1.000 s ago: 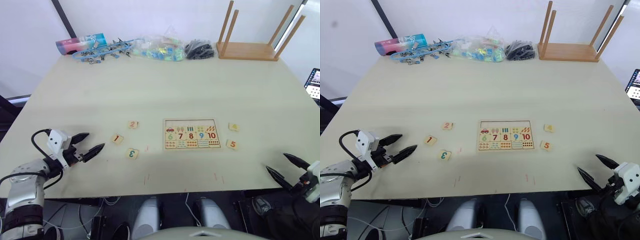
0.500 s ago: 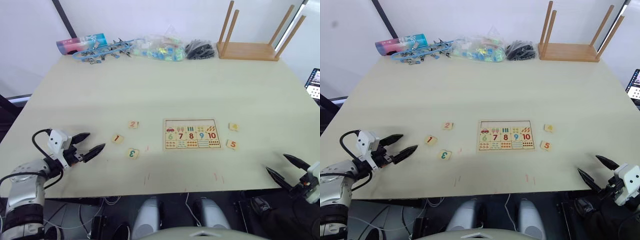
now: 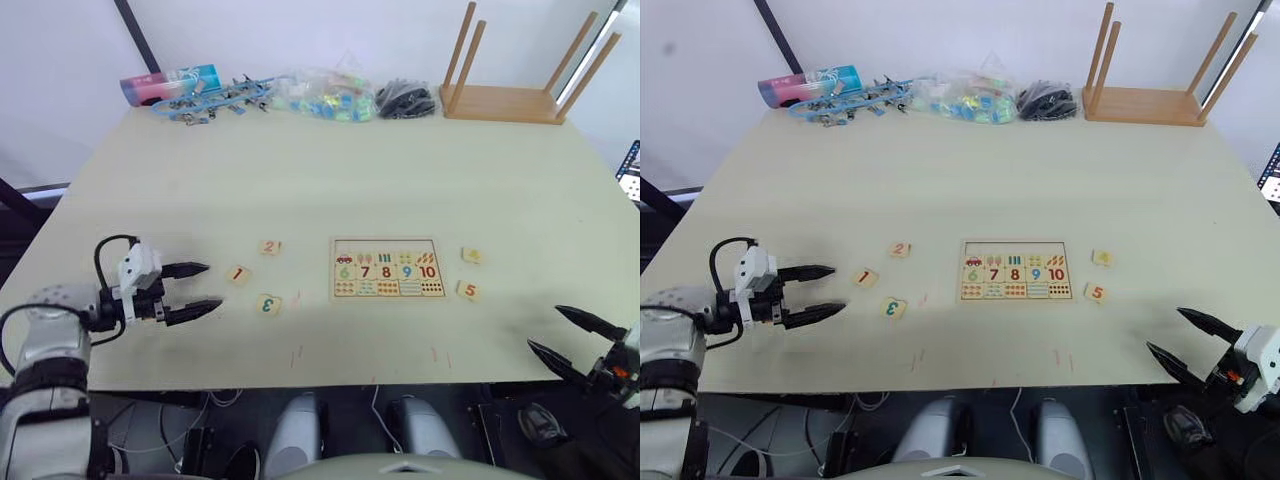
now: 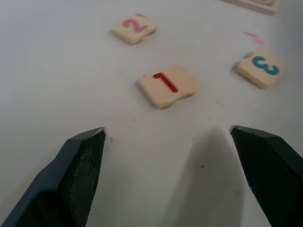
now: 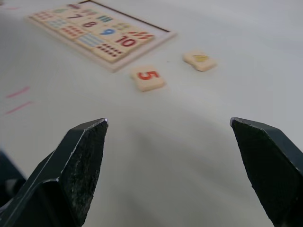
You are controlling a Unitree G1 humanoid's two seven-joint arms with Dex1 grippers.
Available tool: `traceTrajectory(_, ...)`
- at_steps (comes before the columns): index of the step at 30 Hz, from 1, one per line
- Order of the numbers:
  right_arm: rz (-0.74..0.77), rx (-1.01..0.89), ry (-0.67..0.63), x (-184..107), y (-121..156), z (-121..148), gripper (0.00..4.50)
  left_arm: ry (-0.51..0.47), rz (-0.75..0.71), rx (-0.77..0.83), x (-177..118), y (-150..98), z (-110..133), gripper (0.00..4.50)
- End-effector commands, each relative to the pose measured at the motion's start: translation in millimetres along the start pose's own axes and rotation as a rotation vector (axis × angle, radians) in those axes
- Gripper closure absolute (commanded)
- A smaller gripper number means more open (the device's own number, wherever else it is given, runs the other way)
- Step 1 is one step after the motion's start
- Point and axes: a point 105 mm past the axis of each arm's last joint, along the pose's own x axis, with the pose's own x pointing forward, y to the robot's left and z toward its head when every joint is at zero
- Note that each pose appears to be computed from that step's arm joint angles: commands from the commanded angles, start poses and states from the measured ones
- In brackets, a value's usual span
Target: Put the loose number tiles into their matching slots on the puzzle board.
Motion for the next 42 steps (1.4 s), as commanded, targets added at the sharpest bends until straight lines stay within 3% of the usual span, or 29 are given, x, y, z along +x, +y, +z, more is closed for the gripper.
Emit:
traceTrajectory(1,0.076,-0.025,-0.033,1.3,4.3,14.1,0.17,0.035,-0.075,0.101,3.9,7.5,17.2,0.0)
traceTrajectory(12,0.139,-0.077,-0.053,11.0,7.4,21.2,0.17,0.186,-0.206,0.266,25.2,18.6,32.6,0.0)
traceTrajectory(31,0.121,-0.111,-0.055,15.2,2.4,25.3,0.17,0.247,-0.269,0.274,34.8,15.4,25.5,0.0)
traceTrajectory(32,0.121,-0.113,-0.055,15.3,2.2,25.5,0.0,0.246,-0.27,0.275,35.2,15.5,26.0,0.43)
traceTrajectory(37,0.123,-0.116,-0.056,16.2,1.7,26.4,0.0,0.255,-0.281,0.277,36.4,15.0,26.0,2.66)
traceTrajectory(42,0.12,-0.119,-0.057,16.8,1.0,26.9,0.0,0.27,-0.288,0.276,34.9,14.3,24.1,2.66)
